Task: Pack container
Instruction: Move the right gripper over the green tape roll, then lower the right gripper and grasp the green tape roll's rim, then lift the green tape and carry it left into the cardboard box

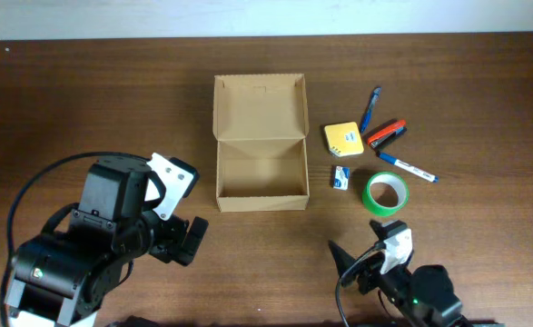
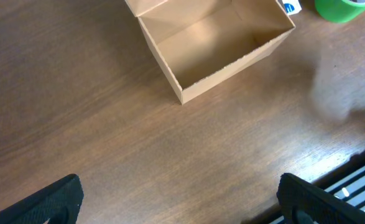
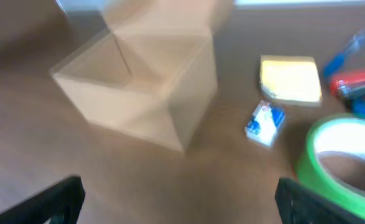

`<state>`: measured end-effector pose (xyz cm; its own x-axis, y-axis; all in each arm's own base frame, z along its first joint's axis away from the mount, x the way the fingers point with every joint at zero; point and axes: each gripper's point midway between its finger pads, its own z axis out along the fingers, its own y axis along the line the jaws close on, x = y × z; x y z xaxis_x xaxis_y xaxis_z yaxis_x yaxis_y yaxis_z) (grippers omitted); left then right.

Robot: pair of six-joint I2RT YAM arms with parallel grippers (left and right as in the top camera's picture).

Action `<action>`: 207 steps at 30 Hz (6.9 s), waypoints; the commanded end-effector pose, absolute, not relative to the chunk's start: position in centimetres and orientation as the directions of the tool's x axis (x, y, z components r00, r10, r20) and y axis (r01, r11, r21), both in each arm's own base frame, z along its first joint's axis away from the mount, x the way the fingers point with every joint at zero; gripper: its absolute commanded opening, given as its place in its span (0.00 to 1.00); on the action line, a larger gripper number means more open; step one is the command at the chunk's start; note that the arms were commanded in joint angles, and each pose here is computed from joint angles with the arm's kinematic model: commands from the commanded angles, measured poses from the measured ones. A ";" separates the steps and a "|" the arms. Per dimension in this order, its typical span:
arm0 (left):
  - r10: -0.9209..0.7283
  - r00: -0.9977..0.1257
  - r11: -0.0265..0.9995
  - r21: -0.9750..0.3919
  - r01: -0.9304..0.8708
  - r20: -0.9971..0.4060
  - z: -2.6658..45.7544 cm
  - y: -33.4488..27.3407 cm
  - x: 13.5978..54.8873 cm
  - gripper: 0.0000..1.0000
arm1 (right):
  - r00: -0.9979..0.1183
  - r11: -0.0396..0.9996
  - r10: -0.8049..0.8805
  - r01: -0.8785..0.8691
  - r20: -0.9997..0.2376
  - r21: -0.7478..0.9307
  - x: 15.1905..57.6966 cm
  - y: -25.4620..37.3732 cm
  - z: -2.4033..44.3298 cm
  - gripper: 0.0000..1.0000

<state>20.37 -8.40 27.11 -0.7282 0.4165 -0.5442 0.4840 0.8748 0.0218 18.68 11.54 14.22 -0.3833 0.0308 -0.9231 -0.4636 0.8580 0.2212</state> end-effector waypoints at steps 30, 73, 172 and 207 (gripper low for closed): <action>0.427 -0.708 0.864 0.023 0.503 -0.563 27.8 -8.7 20.4 1.00 | -0.665 0.933 0.122 -0.177 -0.737 0.315 21.4 10.8 13.0 0.99; 0.427 -0.707 0.864 0.023 0.503 -0.563 27.8 -8.7 20.4 1.00 | -0.869 0.933 0.302 0.184 -0.393 0.310 30.5 -1.0 7.6 0.99; 0.427 -0.707 0.864 0.023 0.503 -0.563 27.8 -8.7 20.4 1.00 | -0.802 0.929 -0.199 -0.338 -0.563 0.153 36.2 18.9 19.9 0.04; 0.427 -0.707 0.864 0.023 0.503 -0.563 27.8 -8.7 20.4 1.00 | -0.804 0.881 -0.363 -0.461 -0.470 0.108 35.8 28.2 10.1 0.04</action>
<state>20.38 -8.40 27.15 -0.7277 0.4163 -0.5452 0.4840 0.8748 0.0220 35.19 27.79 9.99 -0.8127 -0.3656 -0.4538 -0.4650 0.8762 0.1269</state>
